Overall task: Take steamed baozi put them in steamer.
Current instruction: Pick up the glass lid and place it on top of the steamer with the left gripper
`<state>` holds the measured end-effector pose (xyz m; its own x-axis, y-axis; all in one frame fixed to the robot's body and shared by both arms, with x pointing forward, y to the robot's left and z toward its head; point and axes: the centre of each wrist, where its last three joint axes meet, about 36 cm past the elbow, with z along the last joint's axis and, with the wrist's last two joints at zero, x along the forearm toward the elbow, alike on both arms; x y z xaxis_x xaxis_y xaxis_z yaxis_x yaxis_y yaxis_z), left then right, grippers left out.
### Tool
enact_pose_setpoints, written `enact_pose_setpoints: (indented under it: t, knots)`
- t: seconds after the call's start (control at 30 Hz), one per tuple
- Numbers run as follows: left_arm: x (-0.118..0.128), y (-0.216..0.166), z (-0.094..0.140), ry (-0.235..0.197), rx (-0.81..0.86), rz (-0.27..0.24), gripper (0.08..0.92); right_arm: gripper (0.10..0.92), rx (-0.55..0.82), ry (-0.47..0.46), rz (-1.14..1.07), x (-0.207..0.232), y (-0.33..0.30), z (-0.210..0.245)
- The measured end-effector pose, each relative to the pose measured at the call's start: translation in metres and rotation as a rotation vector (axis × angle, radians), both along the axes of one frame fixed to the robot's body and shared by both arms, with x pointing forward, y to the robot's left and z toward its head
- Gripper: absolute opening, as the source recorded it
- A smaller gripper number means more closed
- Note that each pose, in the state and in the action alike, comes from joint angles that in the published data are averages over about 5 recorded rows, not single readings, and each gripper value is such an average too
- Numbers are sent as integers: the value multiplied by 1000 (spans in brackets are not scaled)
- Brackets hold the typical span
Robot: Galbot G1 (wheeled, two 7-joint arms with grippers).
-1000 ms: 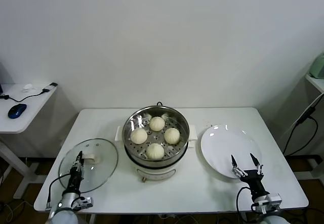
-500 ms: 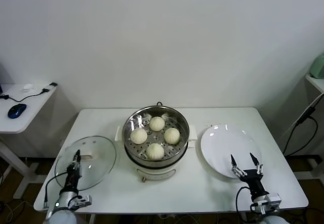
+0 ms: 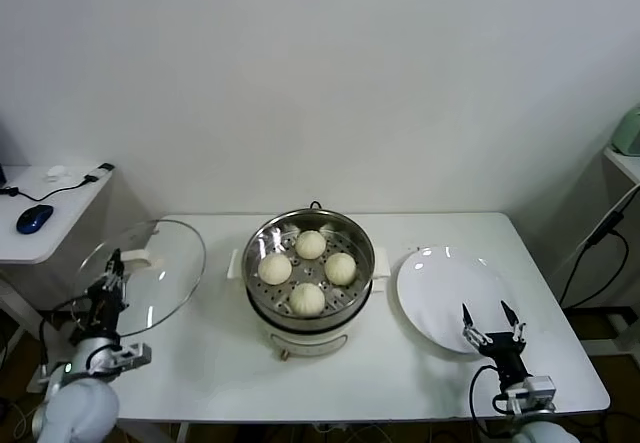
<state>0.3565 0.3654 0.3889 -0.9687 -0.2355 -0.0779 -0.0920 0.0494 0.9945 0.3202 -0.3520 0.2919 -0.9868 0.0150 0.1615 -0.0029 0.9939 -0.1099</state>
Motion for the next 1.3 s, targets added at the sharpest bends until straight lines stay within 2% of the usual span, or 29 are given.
enact_pose_setpoints:
  t: [0.2,0.43,0.63,0.83,1.07,1.3]
  knots:
    - [9,-47,43,-16,-35,-31,138,823,-4,8,-9,2,1,1]
    - [12,-115,60,12,-42,-94,138,823,-16,7,-2,5,3,2]
    - [16,-174,67,26,-46,-145,138,823,-27,9,1,7,2,-1]
    - [18,-226,67,39,-58,-175,138,823,-35,12,2,6,-1,-4]
    - [19,-275,60,60,-69,-174,138,823,-38,15,-1,3,-3,-9]
    - [25,-305,53,72,-66,-156,138,823,-36,17,-10,-1,-2,-17]
